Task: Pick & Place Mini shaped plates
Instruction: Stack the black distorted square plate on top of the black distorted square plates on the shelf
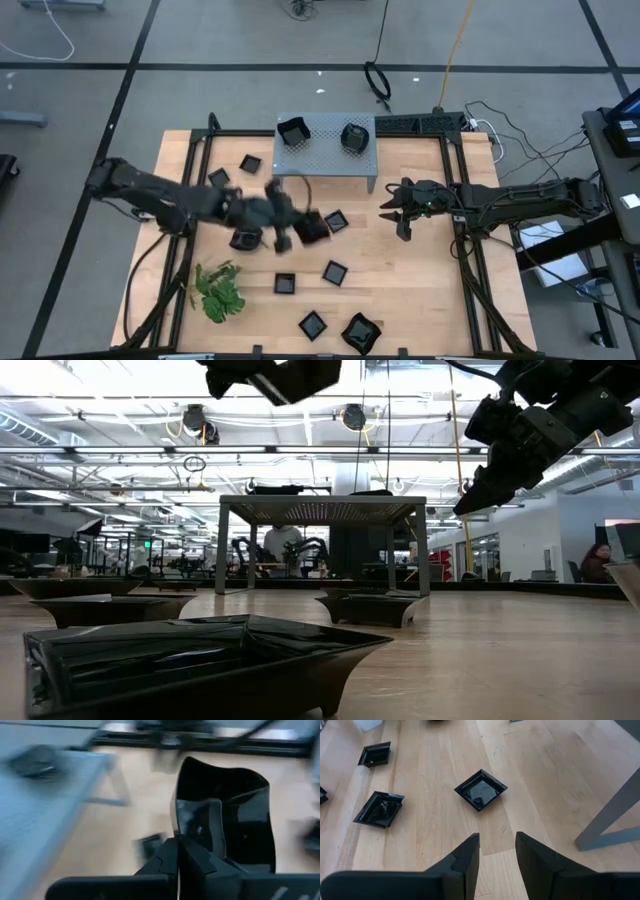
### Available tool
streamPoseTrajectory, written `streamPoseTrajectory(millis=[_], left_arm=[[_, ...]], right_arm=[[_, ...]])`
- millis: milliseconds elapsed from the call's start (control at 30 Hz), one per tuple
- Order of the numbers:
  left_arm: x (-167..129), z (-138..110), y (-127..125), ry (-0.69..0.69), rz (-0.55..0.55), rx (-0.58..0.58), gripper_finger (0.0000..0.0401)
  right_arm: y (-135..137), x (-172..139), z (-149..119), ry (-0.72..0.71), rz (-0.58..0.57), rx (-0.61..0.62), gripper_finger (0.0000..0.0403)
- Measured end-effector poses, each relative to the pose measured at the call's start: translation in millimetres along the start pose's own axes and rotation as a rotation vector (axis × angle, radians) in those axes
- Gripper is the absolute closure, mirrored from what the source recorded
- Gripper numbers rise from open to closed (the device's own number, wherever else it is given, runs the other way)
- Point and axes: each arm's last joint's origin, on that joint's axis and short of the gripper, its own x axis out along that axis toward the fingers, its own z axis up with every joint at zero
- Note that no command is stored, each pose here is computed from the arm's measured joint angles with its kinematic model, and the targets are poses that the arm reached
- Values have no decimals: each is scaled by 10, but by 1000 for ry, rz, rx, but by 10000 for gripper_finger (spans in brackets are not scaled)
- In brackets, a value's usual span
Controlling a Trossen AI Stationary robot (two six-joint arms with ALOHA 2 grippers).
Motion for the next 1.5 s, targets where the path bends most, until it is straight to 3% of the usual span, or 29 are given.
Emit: streamPoseTrajectory(millis=[233, 333, 567, 700, 1033, 1333, 1500], left_arm=[[-216, 263, 814, 15, 253, 10, 396], [-264, 252, 1207, 77, 326, 26, 389], [-263, 167, 2073, 93, 306, -42, 397], [-282, 98, 2375, 70, 258, -51, 388], [-51, -59, 2768, 82, 231, 14, 385], [61, -88, 2812, 84, 236, -16, 377], [27, 0, 2750, 24, 241, -41, 331]], right_arm=[[1, 1, 3, -4, 1, 0, 287], [0, 0, 6, -6, 1, 0, 287], [1, 1, 5, -5, 1, 0, 287], [1, 1, 5, -5, 1, 0, 287], [1, 1, 5, -5, 1, 0, 287], [0, 1, 5, -5, 1, 0, 287], [0, 1, 5, -5, 1, 0, 287]])
